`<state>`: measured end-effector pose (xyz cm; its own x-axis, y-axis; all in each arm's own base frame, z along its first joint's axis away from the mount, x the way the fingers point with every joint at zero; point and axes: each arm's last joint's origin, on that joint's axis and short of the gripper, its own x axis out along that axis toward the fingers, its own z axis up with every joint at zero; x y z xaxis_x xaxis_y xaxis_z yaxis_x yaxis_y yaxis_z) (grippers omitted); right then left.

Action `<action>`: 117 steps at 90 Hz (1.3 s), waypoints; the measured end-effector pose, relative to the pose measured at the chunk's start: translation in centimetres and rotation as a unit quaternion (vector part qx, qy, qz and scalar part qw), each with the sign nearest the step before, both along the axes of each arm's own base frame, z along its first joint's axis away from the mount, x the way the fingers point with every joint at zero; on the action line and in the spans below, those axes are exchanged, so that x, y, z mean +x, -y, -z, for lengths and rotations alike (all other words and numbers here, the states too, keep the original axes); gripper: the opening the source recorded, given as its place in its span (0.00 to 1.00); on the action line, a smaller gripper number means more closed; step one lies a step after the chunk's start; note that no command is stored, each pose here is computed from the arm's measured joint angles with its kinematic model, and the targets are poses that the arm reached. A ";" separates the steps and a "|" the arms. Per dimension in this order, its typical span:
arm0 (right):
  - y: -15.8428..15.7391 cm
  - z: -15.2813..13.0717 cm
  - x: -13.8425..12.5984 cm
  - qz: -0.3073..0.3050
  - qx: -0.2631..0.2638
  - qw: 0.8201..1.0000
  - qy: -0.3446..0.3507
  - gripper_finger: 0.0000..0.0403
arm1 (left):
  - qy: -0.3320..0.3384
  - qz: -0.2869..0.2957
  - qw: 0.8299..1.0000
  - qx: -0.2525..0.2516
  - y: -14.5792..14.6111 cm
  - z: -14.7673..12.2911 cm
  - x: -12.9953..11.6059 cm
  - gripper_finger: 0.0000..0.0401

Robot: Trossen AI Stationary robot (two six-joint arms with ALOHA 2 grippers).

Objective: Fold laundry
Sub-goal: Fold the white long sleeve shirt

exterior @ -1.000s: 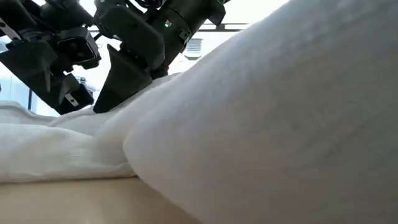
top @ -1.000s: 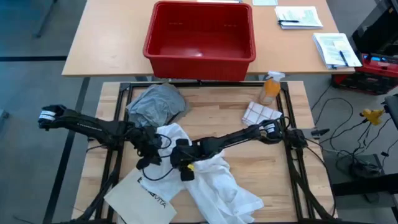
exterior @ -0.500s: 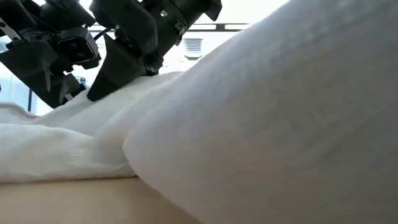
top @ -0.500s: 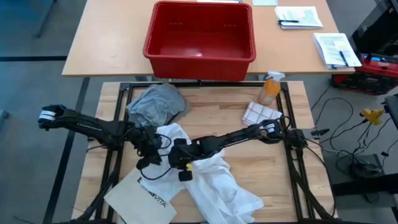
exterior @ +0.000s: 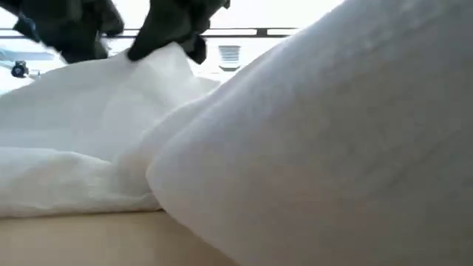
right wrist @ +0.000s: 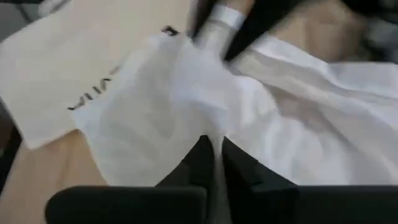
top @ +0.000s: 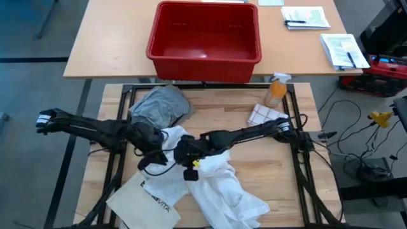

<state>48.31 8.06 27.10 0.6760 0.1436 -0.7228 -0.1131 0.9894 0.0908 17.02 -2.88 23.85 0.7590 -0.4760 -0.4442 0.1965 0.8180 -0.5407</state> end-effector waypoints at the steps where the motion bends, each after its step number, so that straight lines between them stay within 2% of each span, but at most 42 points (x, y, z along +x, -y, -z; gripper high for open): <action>1: 0.1 -0.2 -0.1 0.004 0.001 1.000 0.000 0.00 | 0.006 -0.001 1.000 0.002 0.0 -0.3 -0.1 0.19; 10: 1.0 -2.4 -1.6 0.037 -0.001 0.999 -0.008 0.00 | 0.059 -0.005 0.998 0.021 -0.2 -3.4 -0.5 0.19; 21: 2.3 -5.0 -4.0 0.099 -0.028 0.994 -0.030 0.00 | 0.122 0.037 0.991 0.035 -0.1 -7.4 -1.4 0.19; 29: 3.3 -6.6 -5.6 0.133 -0.038 0.990 -0.038 0.00 | 0.115 0.047 0.990 0.063 -0.2 -9.0 -2.2 0.19; 38: 4.4 -8.7 -7.7 0.174 -0.034 0.983 -0.040 0.00 | 0.091 0.043 0.989 0.109 -0.4 -9.6 -2.6 0.19; 58: 6.9 -10.4 -11.5 0.265 -0.046 0.959 -0.087 0.00 | 0.086 0.054 0.985 0.138 -0.4 -9.2 -2.6 0.19; 76: 9.2 -10.9 -14.3 0.306 -0.045 0.943 -0.124 0.00 | 0.070 0.061 0.985 0.146 -0.3 -8.2 -2.0 0.19; 96: 13.0 -10.2 -17.6 0.341 -0.043 0.927 -0.153 0.00 | 0.016 0.044 0.986 0.160 -0.3 -4.8 -0.2 0.19; 105: 15.3 -9.1 -19.0 0.354 -0.032 0.918 -0.174 0.00 | 0.023 0.026 0.990 0.140 -0.2 -2.9 1.3 0.19; 117: 18.4 -7.2 -21.7 0.362 -0.036 0.907 -0.211 0.00 | 0.015 -0.010 0.996 0.086 0.0 -0.4 3.1 0.19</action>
